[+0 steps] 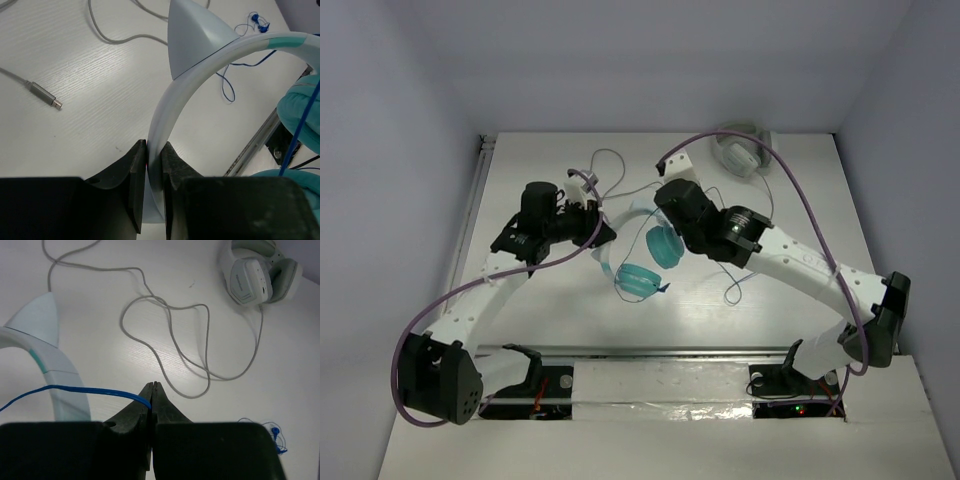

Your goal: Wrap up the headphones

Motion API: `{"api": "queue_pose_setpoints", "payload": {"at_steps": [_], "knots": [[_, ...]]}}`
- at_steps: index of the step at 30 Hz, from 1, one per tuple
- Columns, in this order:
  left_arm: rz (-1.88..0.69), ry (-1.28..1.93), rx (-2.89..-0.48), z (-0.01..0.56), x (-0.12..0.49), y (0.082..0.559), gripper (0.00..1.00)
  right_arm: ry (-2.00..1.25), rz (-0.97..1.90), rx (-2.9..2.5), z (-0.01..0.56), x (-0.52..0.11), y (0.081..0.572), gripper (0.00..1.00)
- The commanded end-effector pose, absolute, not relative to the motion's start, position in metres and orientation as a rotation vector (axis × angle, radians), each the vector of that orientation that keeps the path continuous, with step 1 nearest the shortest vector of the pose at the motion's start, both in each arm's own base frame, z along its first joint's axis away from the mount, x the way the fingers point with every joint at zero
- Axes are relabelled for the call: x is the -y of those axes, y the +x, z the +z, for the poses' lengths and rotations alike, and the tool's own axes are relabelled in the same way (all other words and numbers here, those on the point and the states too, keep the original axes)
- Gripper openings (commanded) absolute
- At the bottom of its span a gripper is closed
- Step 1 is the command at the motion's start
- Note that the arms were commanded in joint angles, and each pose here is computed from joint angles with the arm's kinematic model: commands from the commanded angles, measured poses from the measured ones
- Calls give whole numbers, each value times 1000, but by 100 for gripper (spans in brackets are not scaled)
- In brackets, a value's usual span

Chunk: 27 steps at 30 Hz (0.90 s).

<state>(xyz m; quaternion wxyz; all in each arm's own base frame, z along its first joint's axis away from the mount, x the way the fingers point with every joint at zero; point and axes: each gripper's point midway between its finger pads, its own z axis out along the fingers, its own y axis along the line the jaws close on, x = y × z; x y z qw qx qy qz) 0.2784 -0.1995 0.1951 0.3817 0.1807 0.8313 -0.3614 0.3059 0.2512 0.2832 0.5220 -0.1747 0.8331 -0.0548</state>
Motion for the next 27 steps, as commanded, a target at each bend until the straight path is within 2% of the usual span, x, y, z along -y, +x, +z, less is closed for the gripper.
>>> {"api": "queue_pose_setpoints", "payload": {"at_steps": [1, 9, 18, 21, 25, 27], "knots": [[-1012, 470, -1939, 250, 206, 280, 0, -243, -4, -1930, 310, -244, 307, 1], [-1110, 490, -1853, 280, 209, 271, 0, -205, 171, -1903, 304, -249, 300, 1], [-1214, 479, -1711, 331, 206, 263, 0, -241, 633, -1788, 313, -277, 283, 6], [-1195, 447, -1686, 344, 203, 265, 0, -247, 754, -1716, 324, -285, 275, 20], [-1169, 376, -1678, 358, 199, 270, 0, -266, 867, -1663, 318, -292, 279, 33], [-1168, 378, -1647, 371, 198, 267, 0, -276, 916, -1638, 313, -297, 282, 37]]}}
